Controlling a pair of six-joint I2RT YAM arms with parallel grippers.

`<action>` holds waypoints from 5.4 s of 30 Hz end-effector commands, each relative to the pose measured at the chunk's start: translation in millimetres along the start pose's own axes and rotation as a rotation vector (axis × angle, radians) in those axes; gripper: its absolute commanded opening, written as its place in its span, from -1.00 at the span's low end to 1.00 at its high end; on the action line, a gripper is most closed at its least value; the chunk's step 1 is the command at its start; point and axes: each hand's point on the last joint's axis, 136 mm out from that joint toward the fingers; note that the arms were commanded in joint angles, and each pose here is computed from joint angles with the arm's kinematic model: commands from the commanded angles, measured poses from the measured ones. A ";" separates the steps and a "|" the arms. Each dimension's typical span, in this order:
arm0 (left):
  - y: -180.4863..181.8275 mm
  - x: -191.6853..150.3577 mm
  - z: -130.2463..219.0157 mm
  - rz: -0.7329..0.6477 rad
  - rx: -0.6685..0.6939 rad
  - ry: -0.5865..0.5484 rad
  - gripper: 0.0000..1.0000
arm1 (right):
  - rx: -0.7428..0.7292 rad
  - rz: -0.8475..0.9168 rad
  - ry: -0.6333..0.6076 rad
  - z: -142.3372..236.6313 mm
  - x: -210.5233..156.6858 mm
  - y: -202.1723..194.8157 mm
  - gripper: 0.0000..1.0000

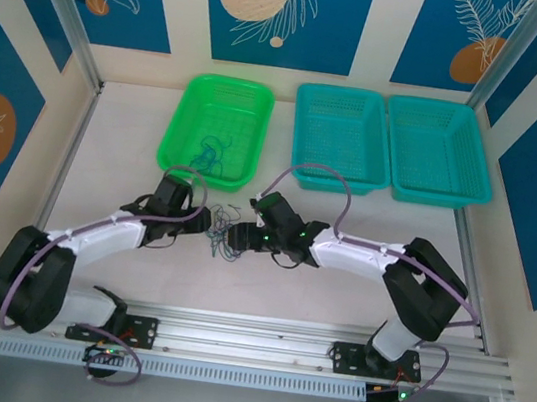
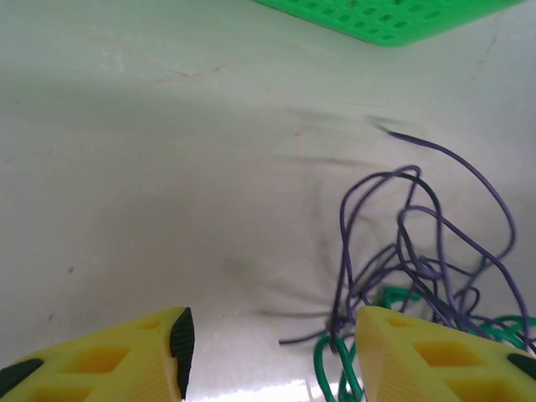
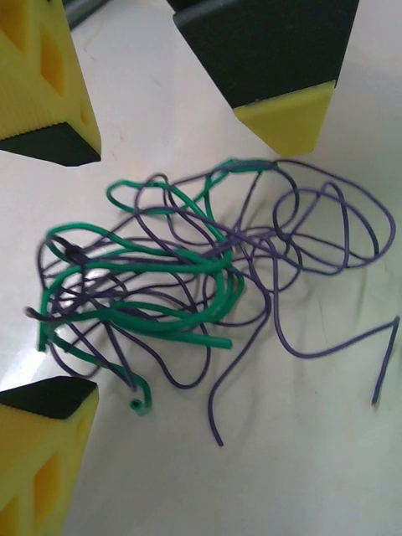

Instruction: Untangle the cables

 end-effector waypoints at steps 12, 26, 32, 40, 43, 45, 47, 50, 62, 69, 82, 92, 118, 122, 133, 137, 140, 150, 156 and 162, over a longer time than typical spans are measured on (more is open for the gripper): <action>-25.0 26.4 -30.5 -0.058 -0.130 -0.014 -0.89 | -0.110 -0.070 0.000 -14.3 6.5 -14.3 -0.39; 0.4 23.4 33.6 -0.072 -0.041 -0.105 -1.00 | -0.411 -0.436 -0.181 75.9 12.0 -157.4 -1.00; -2.2 34.8 64.9 -0.073 -0.058 -0.179 -1.00 | -0.448 -0.663 -0.317 132.9 0.2 -216.1 -1.00; -37.7 33.1 71.0 -0.075 -0.253 -0.155 -1.00 | -0.410 -0.468 -0.274 142.7 15.3 -170.6 0.00; -41.9 34.6 75.6 -0.081 -0.268 -0.162 -1.00 | -0.432 -0.301 -0.336 149.1 32.3 -135.0 0.22; -43.9 36.4 78.8 -0.082 -0.273 -0.171 -1.00 | -0.466 -0.221 -0.383 149.6 39.8 -115.2 0.25; -44.0 37.3 81.0 -0.082 -0.270 -0.176 -1.00 | -0.520 -0.161 -0.412 144.2 46.4 -102.9 0.26; -43.0 38.7 84.9 -0.083 -0.261 -0.188 -1.00 | -0.602 -0.148 -0.353 119.4 49.5 -101.9 0.23; 35.1 30.6 123.1 0.018 0.135 -0.309 -1.00 | -0.764 -0.476 -0.105 74.1 7.2 -212.0 0.13; 54.5 -5.6 98.9 -0.021 0.202 -0.166 -1.00 | -0.705 -0.529 -0.121 86.2 5.3 -229.2 0.12; -64.4 40.1 125.5 -0.332 -0.240 -0.279 0.13 | -0.525 -0.412 -0.118 87.5 30.1 -174.1 0.12; -195.3 -14.7 90.2 -0.985 -0.477 -0.098 0.15 | -0.339 -0.339 -0.169 119.9 44.9 -132.0 0.15; -259.1 -87.0 -65.1 -0.978 -0.534 0.163 -0.89 | -0.347 -0.538 -0.232 153.9 19.3 -172.5 0.51; -272.5 -85.8 -44.7 -0.963 -0.629 0.140 -1.00 | -0.389 -0.590 -0.167 140.5 8.4 -187.4 0.63; -282.3 -41.7 21.1 -0.929 -0.638 -0.060 -1.00 | -0.503 -0.801 -0.012 84.8 -21.5 -225.2 -0.36; -256.2 -19.5 42.9 -0.867 -0.515 -0.147 -1.00 | -0.463 -0.874 -0.111 97.9 -11.6 -234.6 -0.91; -223.2 3.0 64.3 -0.771 -0.389 -0.204 -1.00 | -0.528 -0.880 -0.169 121.4 -8.2 -244.2 -0.91; -109.2 58.4 147.4 -0.302 -0.311 -0.390 -1.00 | -0.445 -1.087 -0.366 178.9 -16.1 -279.6 -0.91; -128.2 45.1 138.1 -0.296 -0.441 -0.328 -1.00 | -0.343 -1.026 -0.403 188.9 -1.4 -265.9 -0.92; -194.1 37.8 146.5 -0.331 -0.717 -0.309 -1.00 | -0.300 -0.958 -0.386 186.5 10.1 -250.1 -0.87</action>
Point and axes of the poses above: each hand's point on the last joint's axis, 136 mm out from that joint toward the fingers, its own z axis back along the fingers, its own y axis along the line the jaws close on, x = y × z, and after that the axes turned 6 degrees about -z, right-handed
